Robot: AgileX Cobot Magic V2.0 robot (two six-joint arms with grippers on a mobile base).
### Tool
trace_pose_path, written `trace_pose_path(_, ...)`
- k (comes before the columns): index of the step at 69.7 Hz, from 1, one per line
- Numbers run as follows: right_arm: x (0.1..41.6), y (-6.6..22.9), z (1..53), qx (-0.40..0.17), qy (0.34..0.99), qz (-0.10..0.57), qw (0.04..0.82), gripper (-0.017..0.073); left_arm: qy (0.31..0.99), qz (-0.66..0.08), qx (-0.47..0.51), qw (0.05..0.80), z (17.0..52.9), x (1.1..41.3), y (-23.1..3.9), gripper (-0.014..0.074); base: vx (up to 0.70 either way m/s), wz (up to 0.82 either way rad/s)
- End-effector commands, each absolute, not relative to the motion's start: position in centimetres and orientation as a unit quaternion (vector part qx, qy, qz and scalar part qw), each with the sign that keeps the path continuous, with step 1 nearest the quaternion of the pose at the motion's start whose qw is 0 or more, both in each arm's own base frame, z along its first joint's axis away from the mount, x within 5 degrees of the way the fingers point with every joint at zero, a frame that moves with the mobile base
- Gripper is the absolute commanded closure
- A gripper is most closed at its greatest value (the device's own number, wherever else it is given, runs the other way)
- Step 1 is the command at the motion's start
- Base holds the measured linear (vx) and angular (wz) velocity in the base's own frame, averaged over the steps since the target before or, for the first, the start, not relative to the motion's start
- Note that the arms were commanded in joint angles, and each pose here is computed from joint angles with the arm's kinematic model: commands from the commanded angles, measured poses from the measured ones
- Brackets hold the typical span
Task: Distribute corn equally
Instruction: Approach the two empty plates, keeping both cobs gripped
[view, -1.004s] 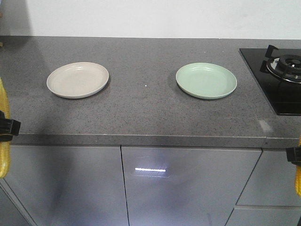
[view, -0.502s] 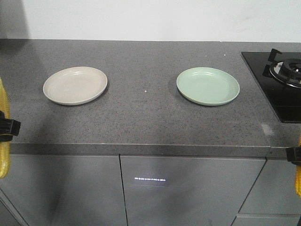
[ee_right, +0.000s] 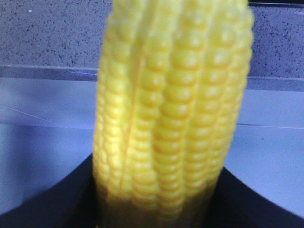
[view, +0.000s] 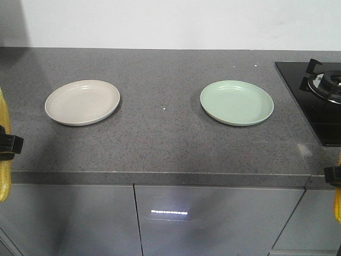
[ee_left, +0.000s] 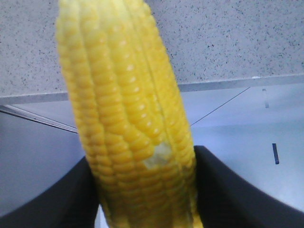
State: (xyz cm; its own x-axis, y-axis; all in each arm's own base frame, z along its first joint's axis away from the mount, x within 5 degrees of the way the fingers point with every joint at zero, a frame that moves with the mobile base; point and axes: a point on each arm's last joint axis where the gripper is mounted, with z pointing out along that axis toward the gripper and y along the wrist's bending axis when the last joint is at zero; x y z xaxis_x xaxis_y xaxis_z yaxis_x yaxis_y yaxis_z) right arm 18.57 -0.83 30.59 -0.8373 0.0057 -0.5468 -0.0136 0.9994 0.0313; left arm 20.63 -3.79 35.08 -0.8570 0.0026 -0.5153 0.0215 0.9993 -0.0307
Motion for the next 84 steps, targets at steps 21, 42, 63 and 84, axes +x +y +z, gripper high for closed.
trace_pose_path(21, 18.72, -0.96, 31.89, 0.001, 0.945, 0.013, 0.326, 0.0365, 0.950, -0.028, 0.002, 0.312, 36.61, 20.50, -3.76, 0.0377, 0.05, -0.01)
trace_pose_path(42, 18.71, -0.96, 31.88, 0.001, 0.946, 0.013, 0.325, 0.0365, 0.950, -0.028, 0.002, 0.312, 36.61, 20.50, -3.76, 0.0377, 0.05, -0.01)
trace_pose_path(63, 18.71, -0.96, 31.88, 0.001, 0.946, 0.013, 0.325, 0.0365, 0.950, -0.028, 0.002, 0.312, 36.61, 20.50, -3.76, 0.0377, 0.06, -0.02)
trace_pose_path(84, 18.71, -0.96, 31.88, 0.001, 0.946, 0.013, 0.325, 0.0365, 0.950, -0.028, 0.002, 0.312, 36.61, 20.50, -3.76, 0.0377, 0.06, -0.01)
